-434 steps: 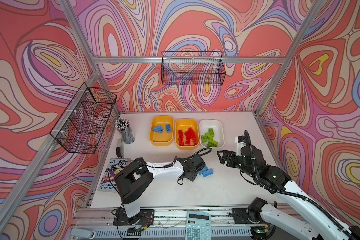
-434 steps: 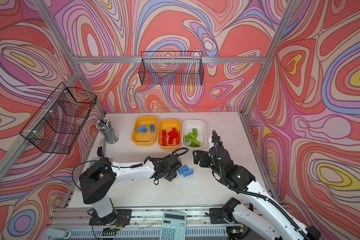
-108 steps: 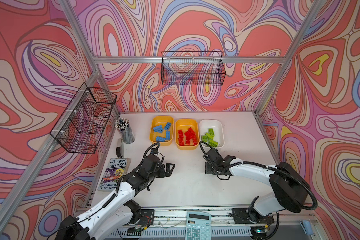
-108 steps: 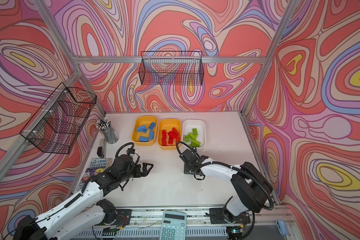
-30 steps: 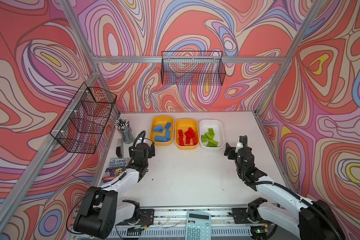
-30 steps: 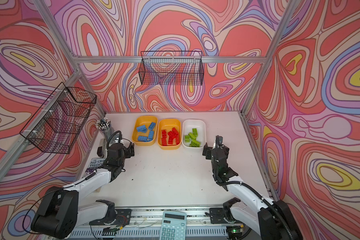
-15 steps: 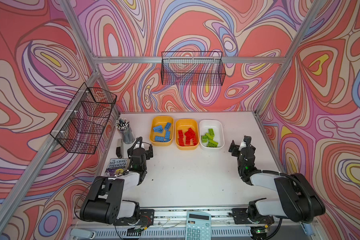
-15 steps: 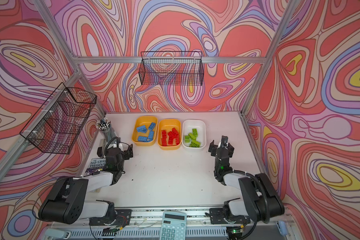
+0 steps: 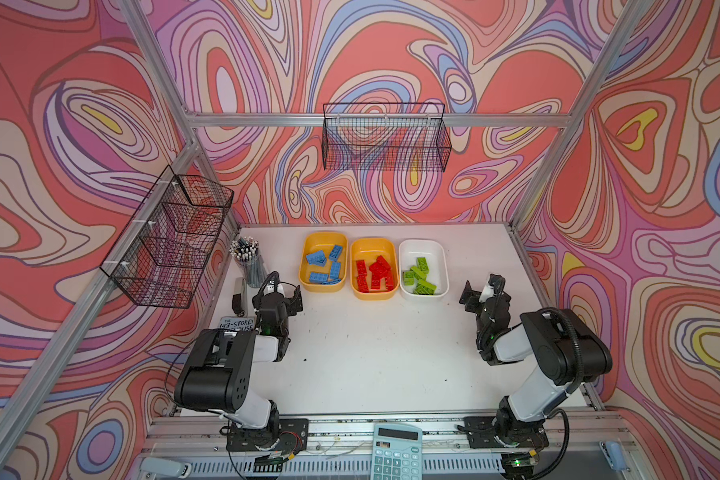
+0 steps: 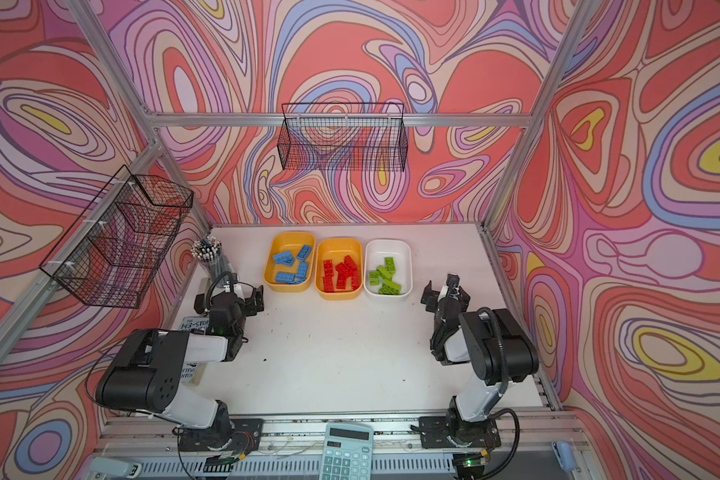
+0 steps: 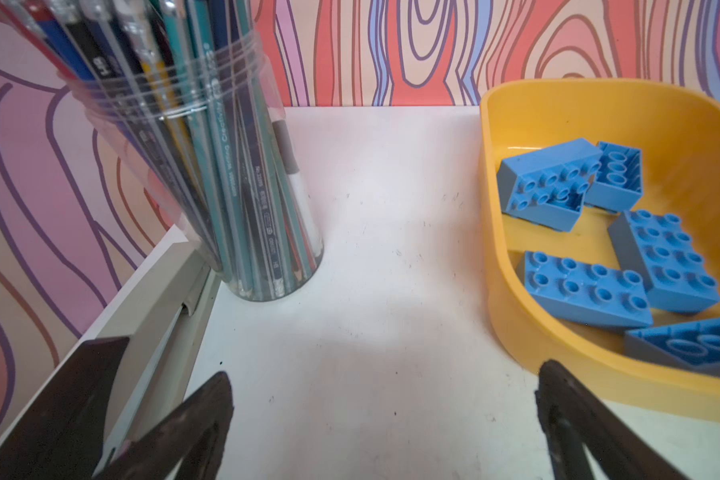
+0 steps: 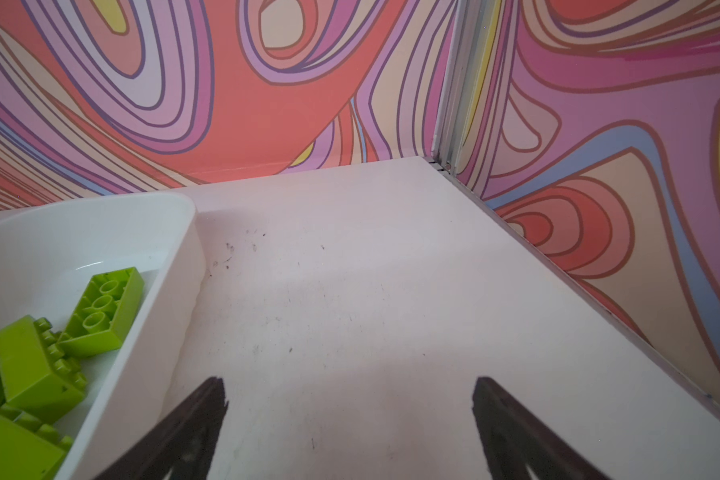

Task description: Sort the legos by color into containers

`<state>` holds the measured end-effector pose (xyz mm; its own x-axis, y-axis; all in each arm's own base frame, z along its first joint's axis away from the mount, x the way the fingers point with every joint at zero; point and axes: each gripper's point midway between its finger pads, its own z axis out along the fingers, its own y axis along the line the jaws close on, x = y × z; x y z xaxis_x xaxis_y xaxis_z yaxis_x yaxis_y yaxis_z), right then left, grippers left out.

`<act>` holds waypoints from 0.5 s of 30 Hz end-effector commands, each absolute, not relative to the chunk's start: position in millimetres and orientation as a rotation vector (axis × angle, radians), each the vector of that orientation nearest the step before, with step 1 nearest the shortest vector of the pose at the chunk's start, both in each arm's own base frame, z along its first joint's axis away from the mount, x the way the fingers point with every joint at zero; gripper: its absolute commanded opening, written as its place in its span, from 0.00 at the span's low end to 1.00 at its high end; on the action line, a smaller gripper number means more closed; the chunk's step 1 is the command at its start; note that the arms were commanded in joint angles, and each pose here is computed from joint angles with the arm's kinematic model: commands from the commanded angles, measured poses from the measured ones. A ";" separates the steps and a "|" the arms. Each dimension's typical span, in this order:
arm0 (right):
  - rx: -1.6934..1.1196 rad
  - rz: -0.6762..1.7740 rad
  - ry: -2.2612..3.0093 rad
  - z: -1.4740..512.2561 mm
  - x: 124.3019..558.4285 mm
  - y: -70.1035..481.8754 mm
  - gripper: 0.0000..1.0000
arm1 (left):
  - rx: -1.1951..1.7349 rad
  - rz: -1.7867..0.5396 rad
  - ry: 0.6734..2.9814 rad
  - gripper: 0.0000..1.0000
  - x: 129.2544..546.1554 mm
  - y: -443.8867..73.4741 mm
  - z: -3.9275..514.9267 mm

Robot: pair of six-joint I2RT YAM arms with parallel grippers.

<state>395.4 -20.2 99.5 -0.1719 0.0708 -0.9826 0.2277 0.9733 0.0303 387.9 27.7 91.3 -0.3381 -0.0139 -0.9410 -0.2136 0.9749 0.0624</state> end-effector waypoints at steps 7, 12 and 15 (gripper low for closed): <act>0.181 -0.122 1.743 107.2 411.9 -14.4 0.98 | -0.162 0.181 1.912 1.00 389.8 26.3 90.9; 0.182 -0.124 1.737 108.2 411.5 -14.8 0.98 | -0.161 0.178 1.905 1.00 389.4 25.9 91.7; 0.183 -0.125 1.737 108.2 411.6 -15.2 0.98 | -0.160 0.179 1.906 1.00 389.5 25.9 91.6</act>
<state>411.0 -14.4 108.5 -0.1647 0.0695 -0.9839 0.1969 0.9798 0.0362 387.4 25.2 88.0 -0.3504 -0.0177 -0.9365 -0.1989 0.9784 0.0559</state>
